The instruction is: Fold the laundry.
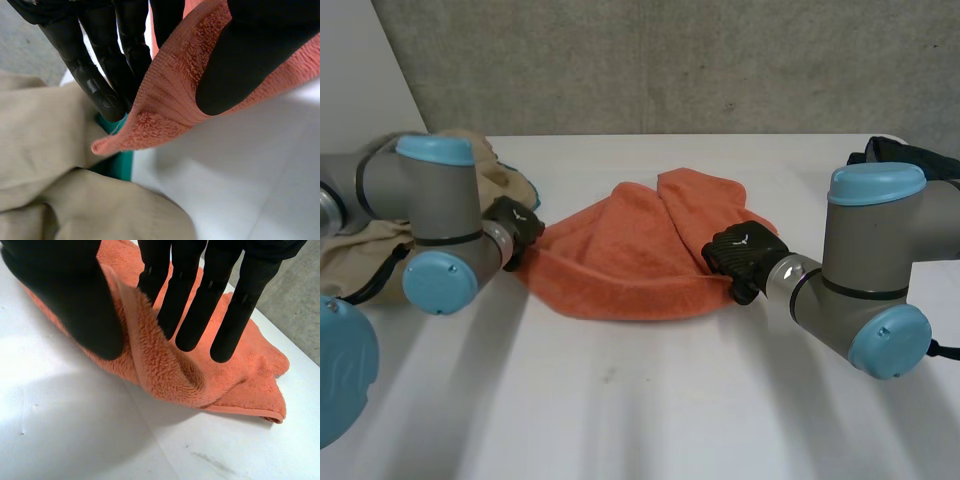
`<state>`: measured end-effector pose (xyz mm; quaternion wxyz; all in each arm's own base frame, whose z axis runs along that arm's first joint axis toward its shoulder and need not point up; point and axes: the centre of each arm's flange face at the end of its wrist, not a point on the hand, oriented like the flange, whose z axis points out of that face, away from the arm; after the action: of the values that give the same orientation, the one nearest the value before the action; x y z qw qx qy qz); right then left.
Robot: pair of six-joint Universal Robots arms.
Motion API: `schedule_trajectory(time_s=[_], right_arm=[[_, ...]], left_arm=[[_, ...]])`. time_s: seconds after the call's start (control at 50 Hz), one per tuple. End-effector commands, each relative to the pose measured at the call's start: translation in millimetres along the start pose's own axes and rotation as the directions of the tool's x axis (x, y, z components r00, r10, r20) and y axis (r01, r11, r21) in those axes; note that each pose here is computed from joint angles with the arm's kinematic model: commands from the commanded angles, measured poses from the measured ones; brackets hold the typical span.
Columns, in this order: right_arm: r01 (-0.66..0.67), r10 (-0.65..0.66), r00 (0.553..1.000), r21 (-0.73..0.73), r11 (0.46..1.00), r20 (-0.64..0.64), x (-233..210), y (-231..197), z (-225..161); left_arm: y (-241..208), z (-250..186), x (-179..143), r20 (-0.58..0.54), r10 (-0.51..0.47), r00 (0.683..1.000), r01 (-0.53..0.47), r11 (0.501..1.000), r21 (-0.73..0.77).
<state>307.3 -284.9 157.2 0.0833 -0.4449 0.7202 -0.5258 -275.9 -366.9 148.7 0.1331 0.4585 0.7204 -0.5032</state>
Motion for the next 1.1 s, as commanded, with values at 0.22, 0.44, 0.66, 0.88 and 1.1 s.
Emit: schedule_trajectory(time_s=[0.22,0.44,0.66,0.88,1.1], right_arm=[[-0.385,0.388,0.895,0.059,0.921,-0.221,78,-10,-13],[-0.464,0.449,0.883,-0.102,0.88,-0.14,49,27,5],[-0.499,0.499,0.863,0.017,0.866,-0.078,3,29,38],[-0.307,0.413,0.838,0.319,0.897,-0.356,115,-46,-39],[-0.077,0.108,0.969,0.144,0.987,-0.224,144,-66,-49]], left_arm=[[-66,-118,-57,0.107,-0.171,0.979,0.145,0.965,0.217],[-123,-209,-80,0.103,-0.293,0.951,0.21,0.852,0.48],[-166,-284,-91,0.092,-0.371,0.924,0.224,0.72,0.656],[-139,-257,-124,0.235,-0.421,0.876,0.226,0.789,0.572],[-78,-168,-103,0.183,-0.321,0.929,0.241,0.903,0.357]])
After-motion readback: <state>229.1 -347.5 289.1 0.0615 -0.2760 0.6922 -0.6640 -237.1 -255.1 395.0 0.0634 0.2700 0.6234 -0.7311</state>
